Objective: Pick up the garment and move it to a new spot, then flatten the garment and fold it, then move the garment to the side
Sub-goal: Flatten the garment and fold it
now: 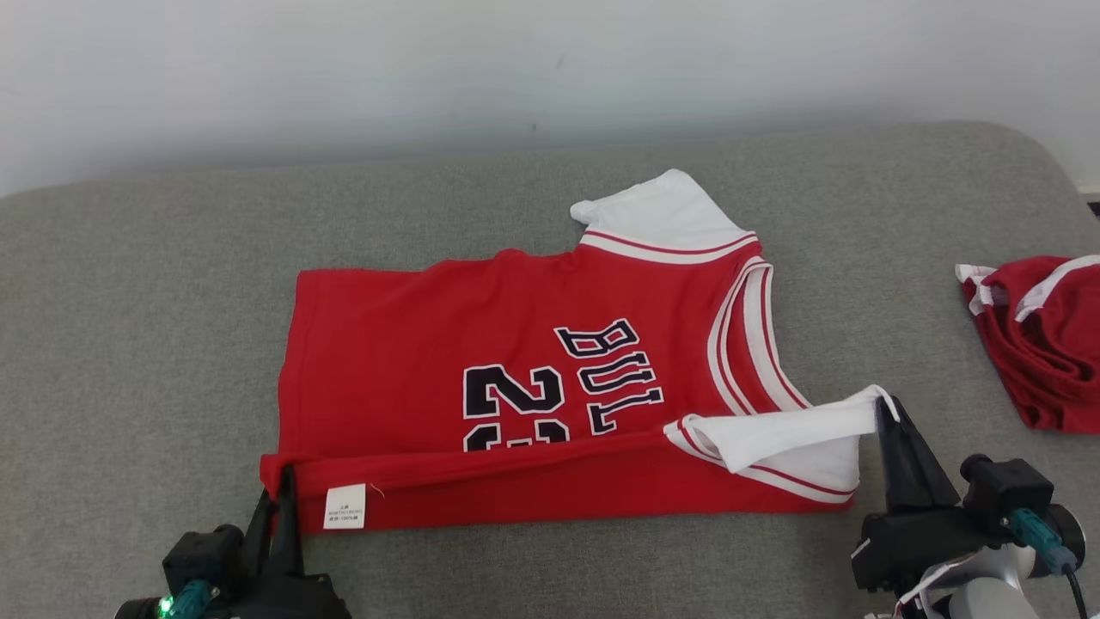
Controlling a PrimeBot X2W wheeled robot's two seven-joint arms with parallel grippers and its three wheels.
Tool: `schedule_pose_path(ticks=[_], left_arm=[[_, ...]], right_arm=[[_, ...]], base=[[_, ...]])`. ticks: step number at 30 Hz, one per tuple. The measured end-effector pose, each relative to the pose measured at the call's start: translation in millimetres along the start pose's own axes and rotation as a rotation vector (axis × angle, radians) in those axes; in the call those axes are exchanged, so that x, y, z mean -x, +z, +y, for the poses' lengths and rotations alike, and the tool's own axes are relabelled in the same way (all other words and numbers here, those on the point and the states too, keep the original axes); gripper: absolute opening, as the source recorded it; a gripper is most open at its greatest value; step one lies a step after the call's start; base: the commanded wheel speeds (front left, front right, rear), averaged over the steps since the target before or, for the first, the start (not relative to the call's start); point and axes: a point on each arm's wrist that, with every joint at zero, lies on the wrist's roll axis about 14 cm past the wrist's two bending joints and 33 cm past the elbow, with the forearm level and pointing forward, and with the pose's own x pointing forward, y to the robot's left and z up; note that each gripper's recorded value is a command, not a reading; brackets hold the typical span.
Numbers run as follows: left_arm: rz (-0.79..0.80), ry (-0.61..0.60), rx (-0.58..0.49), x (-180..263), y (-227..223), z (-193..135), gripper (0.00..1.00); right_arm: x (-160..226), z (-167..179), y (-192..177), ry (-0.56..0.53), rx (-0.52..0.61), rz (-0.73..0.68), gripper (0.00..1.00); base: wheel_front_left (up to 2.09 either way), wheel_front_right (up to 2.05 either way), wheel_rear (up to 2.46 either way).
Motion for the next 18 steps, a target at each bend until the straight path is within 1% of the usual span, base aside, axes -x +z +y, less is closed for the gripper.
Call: schedule_pose_path(ticks=[5,12,18], left_arm=[[0.031,0.018,-0.003,-10,-10,4,0.00],[0.044,0.015,-0.007,-20,-15,4,0.00],[0.050,0.020,-0.012,-23,-17,5,0.00]], right_arm=[[-19,3,-10,0.014,0.012,0.032,0.00],[-32,7,-25,0.025,0.019,0.073,0.00],[-41,11,-27,0.027,0.017,0.075,0.00]], base=[[0.00,0.00,0.00],[0.00,0.00,0.00],[0.00,0.00,0.00]])
